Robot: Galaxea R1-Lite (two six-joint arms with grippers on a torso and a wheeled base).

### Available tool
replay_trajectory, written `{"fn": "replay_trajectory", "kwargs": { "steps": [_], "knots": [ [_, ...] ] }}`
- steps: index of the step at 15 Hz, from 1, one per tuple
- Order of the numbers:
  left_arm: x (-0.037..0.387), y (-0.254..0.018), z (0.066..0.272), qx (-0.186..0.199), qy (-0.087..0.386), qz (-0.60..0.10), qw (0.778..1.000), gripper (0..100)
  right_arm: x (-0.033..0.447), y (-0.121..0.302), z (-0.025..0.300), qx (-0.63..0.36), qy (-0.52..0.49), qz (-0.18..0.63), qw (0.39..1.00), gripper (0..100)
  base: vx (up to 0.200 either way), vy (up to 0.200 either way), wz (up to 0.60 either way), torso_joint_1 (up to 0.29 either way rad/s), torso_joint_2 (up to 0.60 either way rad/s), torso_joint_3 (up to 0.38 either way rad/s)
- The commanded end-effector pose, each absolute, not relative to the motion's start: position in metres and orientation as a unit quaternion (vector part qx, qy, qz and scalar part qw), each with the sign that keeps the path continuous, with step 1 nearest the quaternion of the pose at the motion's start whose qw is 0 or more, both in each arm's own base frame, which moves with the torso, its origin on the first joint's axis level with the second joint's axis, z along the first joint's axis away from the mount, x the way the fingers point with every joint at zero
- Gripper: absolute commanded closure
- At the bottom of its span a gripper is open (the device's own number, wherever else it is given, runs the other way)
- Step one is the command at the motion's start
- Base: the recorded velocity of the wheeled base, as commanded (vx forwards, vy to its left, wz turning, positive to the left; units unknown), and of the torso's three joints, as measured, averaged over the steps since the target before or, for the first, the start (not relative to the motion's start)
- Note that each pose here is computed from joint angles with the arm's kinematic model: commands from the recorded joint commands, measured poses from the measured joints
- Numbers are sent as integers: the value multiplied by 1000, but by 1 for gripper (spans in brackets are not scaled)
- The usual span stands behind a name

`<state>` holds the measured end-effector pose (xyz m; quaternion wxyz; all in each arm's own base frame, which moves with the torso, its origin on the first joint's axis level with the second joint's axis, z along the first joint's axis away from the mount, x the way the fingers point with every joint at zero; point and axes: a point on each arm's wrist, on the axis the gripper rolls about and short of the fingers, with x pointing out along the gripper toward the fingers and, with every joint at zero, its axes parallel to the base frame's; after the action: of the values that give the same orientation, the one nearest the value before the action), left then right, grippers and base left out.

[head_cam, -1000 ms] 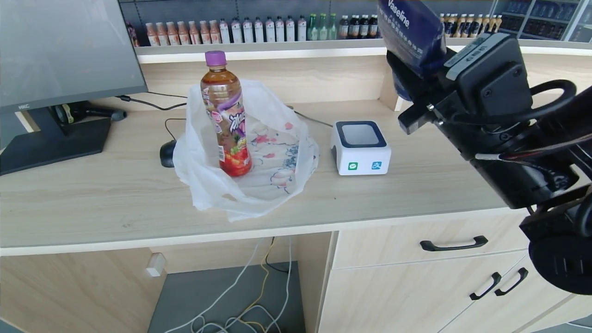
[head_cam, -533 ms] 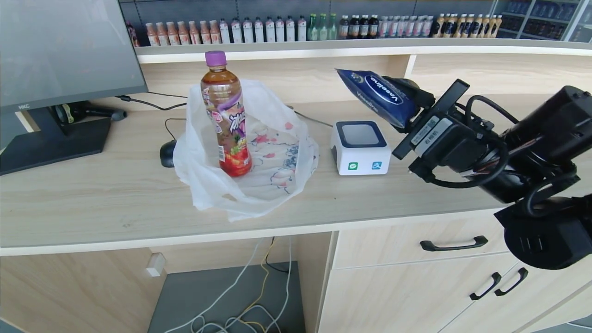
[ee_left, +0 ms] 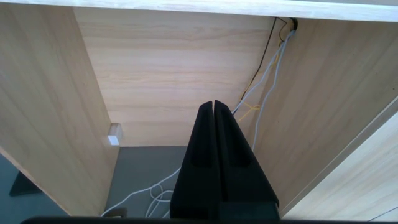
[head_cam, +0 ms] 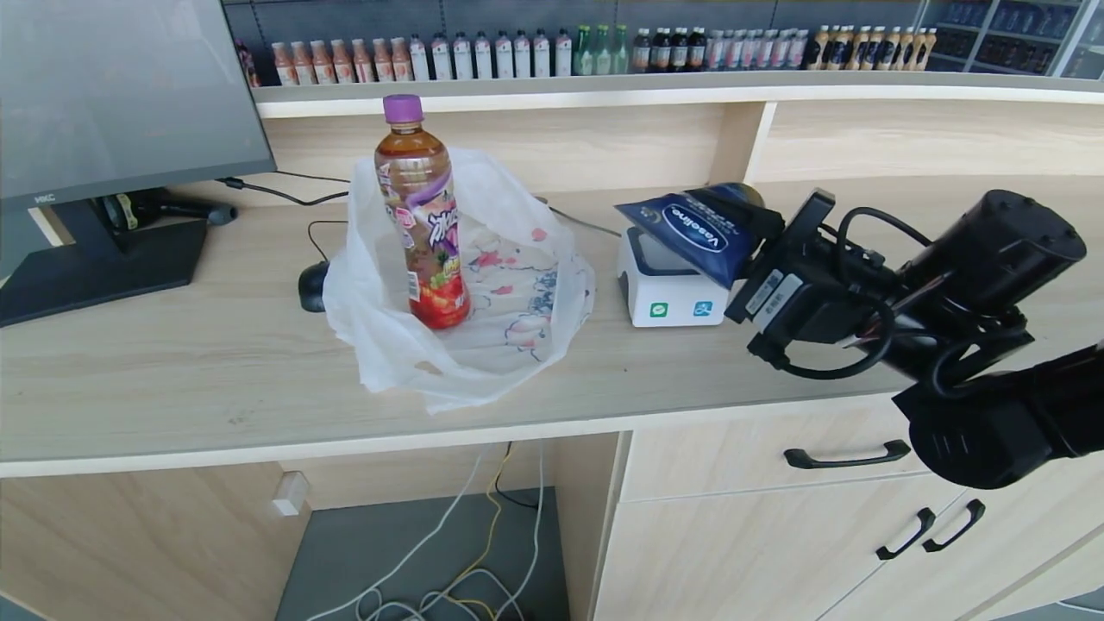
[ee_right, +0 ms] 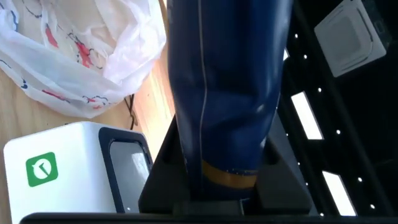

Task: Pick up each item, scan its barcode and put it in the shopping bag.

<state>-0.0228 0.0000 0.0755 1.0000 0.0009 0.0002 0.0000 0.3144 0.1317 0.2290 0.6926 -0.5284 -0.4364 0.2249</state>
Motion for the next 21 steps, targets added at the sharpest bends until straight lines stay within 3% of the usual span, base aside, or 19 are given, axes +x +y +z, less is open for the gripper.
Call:
{"fn": "replay_trajectory", "kwargs": {
  "steps": [1,21],
  "knots": [
    [-23,0,75,1,0,0,1000,100,321,134,222,-531,-436,233,688,100,0,0,0,0,0,0],
    [-23,0,75,1,0,0,1000,100,337,141,202,-544,-437,257,669,100,0,0,0,0,0,0]
  ]
}}
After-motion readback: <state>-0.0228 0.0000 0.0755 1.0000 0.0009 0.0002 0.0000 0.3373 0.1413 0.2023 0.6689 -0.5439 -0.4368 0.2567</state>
